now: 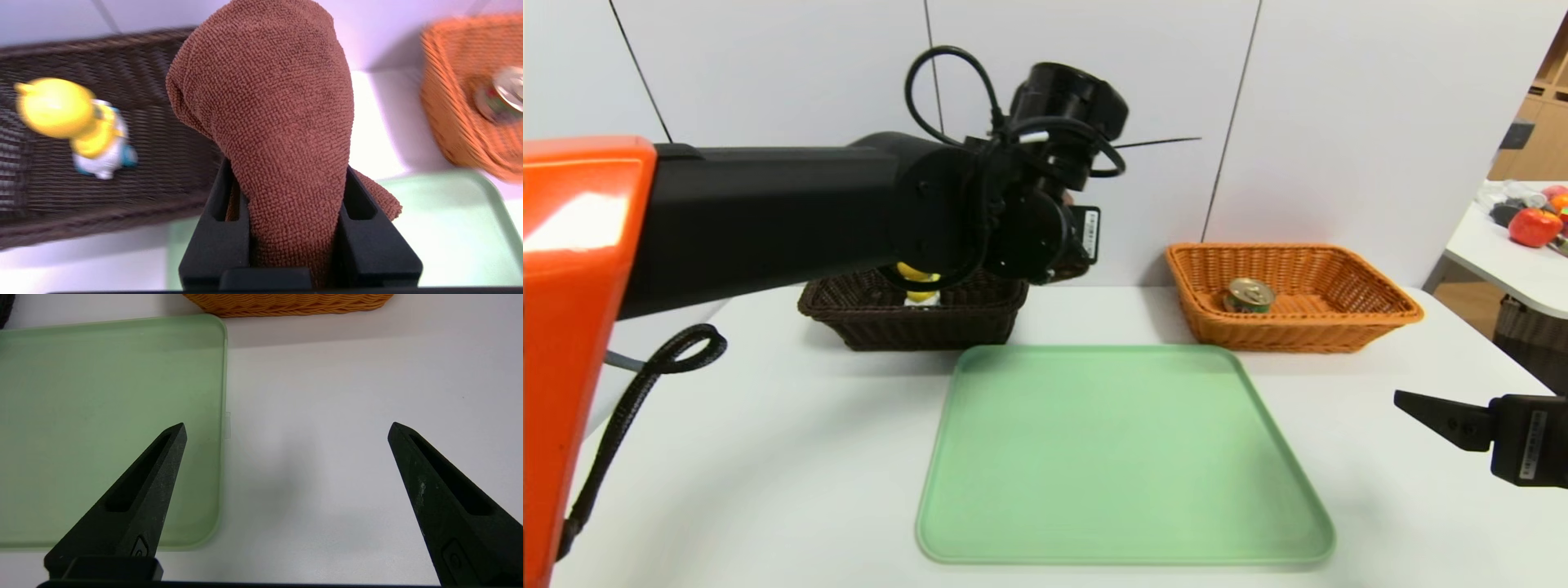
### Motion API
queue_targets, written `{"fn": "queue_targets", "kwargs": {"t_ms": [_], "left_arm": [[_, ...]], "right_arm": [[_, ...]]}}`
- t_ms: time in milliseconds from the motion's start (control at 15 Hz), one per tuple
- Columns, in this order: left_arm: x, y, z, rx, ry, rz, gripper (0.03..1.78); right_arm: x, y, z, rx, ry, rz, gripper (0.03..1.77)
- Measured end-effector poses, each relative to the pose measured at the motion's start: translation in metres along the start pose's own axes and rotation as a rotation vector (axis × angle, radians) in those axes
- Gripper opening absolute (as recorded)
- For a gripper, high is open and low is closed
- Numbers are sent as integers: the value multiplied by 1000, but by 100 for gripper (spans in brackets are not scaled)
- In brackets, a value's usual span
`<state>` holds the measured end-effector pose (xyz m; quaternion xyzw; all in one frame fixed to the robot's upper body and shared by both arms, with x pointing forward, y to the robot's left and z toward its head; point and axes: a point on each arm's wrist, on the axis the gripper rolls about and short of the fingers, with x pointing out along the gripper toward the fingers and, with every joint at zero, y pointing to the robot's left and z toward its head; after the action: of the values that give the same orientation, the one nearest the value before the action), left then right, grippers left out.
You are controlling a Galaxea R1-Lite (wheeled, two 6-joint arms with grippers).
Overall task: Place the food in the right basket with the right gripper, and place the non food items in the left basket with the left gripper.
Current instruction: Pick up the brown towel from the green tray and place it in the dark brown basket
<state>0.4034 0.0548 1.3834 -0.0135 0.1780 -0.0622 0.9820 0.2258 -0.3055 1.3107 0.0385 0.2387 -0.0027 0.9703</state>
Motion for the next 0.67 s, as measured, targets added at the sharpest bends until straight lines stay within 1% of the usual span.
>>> {"fn": "queue_targets", "kwargs": {"t_ms": [267,467,533,667], "left_arm": [[15,56,22,-33,11,48,51],[30,95,29,-52,29,71,51],[36,105,29,-58,40,70,51],[45,113,25,-60,63,75,51]], "right_arm": [[0,1,0,-3,3,15,170],[1,1,1,-7,3,16,170],[1,1,1,-6,5,16,170],[2,1,1,-6,6,16,170]]}}
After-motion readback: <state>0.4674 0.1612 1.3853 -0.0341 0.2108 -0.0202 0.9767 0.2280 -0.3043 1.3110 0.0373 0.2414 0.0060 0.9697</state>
